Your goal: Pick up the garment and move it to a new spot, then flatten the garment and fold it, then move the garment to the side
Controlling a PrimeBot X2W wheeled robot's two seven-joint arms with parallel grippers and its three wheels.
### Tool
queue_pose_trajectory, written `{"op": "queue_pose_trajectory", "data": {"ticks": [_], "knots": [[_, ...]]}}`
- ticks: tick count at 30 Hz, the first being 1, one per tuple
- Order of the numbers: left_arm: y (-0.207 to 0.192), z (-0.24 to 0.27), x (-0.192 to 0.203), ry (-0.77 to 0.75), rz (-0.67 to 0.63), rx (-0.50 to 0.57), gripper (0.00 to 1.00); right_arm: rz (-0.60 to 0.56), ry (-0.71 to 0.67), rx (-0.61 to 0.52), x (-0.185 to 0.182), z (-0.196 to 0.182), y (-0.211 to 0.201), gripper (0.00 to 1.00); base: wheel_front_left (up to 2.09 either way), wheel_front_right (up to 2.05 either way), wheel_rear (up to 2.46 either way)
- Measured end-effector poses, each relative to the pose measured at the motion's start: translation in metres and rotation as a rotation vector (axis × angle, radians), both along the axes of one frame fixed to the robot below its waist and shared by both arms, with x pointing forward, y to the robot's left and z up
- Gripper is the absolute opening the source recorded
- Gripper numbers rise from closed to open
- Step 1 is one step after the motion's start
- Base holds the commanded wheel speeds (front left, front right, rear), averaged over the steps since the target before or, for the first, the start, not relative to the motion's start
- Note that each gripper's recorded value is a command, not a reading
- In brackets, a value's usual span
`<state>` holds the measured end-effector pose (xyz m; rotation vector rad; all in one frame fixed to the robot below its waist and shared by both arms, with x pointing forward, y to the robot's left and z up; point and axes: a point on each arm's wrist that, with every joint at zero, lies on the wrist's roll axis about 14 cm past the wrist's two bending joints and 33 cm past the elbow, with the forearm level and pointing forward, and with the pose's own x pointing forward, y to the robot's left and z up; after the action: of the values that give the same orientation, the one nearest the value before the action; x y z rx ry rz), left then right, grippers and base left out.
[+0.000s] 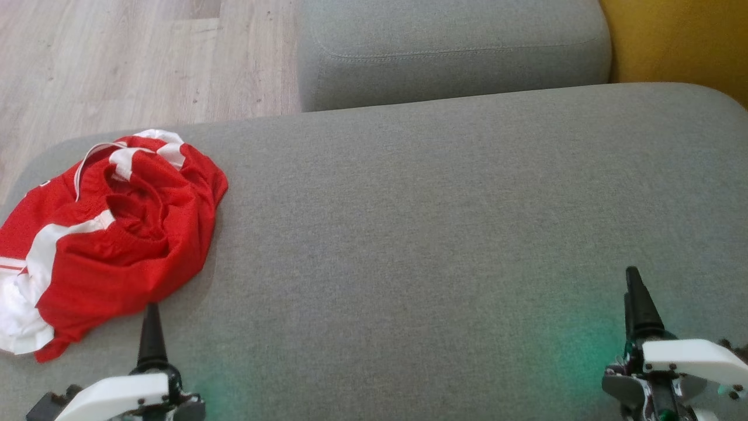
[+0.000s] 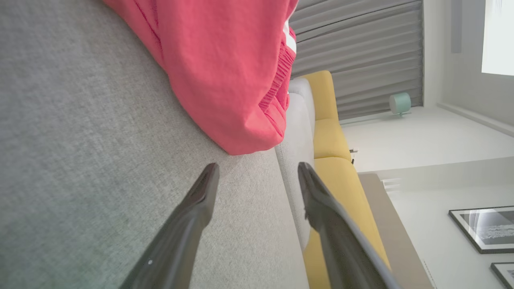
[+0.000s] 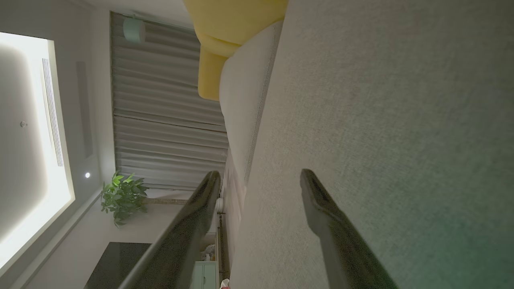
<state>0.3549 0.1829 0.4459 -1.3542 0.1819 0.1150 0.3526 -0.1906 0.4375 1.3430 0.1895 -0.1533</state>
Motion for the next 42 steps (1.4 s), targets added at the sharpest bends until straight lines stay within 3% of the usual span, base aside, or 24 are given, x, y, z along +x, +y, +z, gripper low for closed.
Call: {"op": "queue_pose_trajectory", "data": {"ticks": [42], "knots": [[-0.018,0.02,0.008,-0.065,-0.085,0.481,1.0,0.16,-0.088,-0.506,0.009,0.018,0.029,1.0,0.0,0.0,0.0]]}}
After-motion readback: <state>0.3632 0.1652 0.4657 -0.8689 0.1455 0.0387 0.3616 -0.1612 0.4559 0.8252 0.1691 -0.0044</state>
